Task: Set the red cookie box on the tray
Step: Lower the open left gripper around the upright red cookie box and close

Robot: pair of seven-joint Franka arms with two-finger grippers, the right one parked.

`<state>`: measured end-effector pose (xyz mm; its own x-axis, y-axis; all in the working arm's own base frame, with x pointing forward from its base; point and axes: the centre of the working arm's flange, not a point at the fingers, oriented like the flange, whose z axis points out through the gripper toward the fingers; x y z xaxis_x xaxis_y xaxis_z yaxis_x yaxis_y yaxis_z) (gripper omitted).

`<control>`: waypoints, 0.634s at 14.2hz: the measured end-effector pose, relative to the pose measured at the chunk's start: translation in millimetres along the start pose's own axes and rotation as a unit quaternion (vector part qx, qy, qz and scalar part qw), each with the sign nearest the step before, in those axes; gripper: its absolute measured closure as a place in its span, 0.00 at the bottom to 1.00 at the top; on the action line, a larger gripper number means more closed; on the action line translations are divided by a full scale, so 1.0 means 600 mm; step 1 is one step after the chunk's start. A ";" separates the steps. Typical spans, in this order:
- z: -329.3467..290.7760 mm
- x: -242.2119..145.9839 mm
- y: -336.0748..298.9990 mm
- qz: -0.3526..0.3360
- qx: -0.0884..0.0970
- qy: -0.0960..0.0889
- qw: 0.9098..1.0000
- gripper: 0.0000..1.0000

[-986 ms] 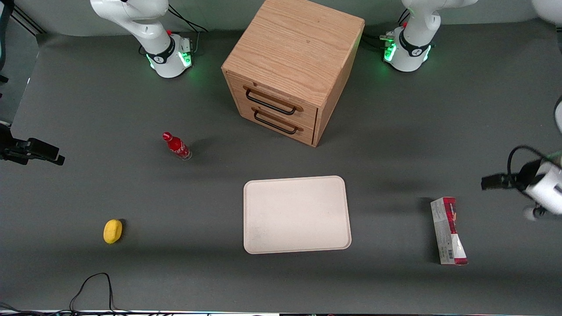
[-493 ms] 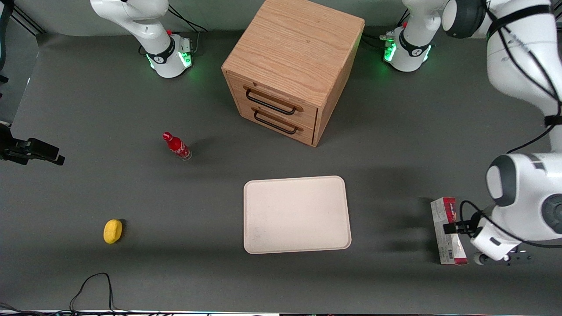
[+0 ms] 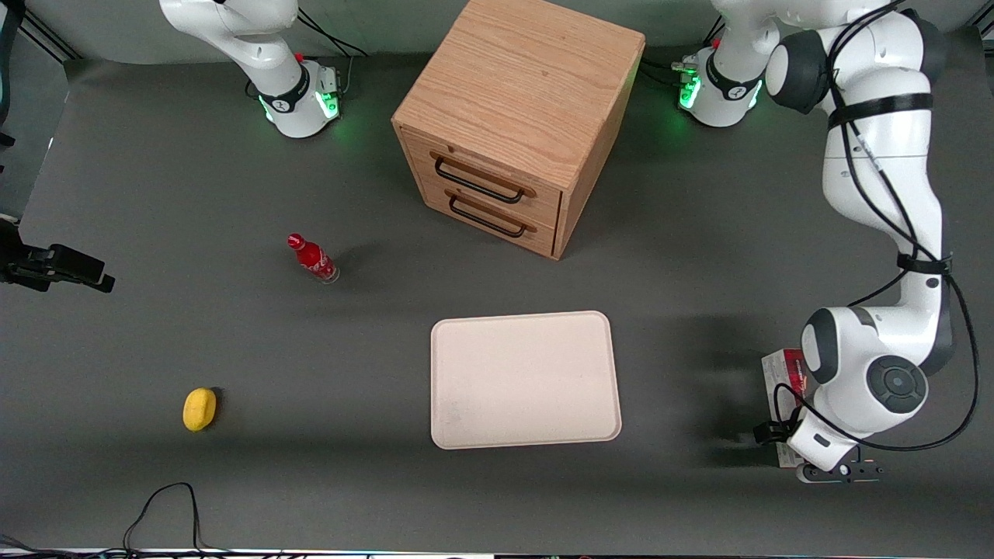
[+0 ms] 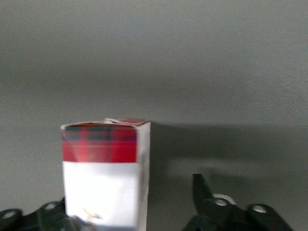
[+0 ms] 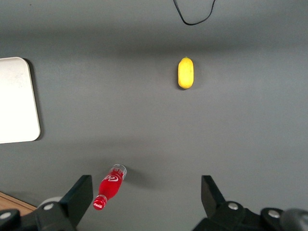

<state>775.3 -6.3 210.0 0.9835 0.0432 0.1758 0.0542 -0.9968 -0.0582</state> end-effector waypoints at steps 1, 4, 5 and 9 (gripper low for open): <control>-0.004 0.002 -0.007 -0.001 0.004 0.001 1.000 0.27; -0.007 0.003 -0.018 -0.003 0.009 0.000 1.000 0.61; -0.008 0.003 -0.017 -0.002 0.009 -0.003 1.000 0.63; -0.012 0.002 -0.019 -0.003 0.012 -0.019 1.000 0.63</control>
<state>774.4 5.0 217.9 0.9890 0.0524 0.1383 0.0639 -0.9947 -0.0803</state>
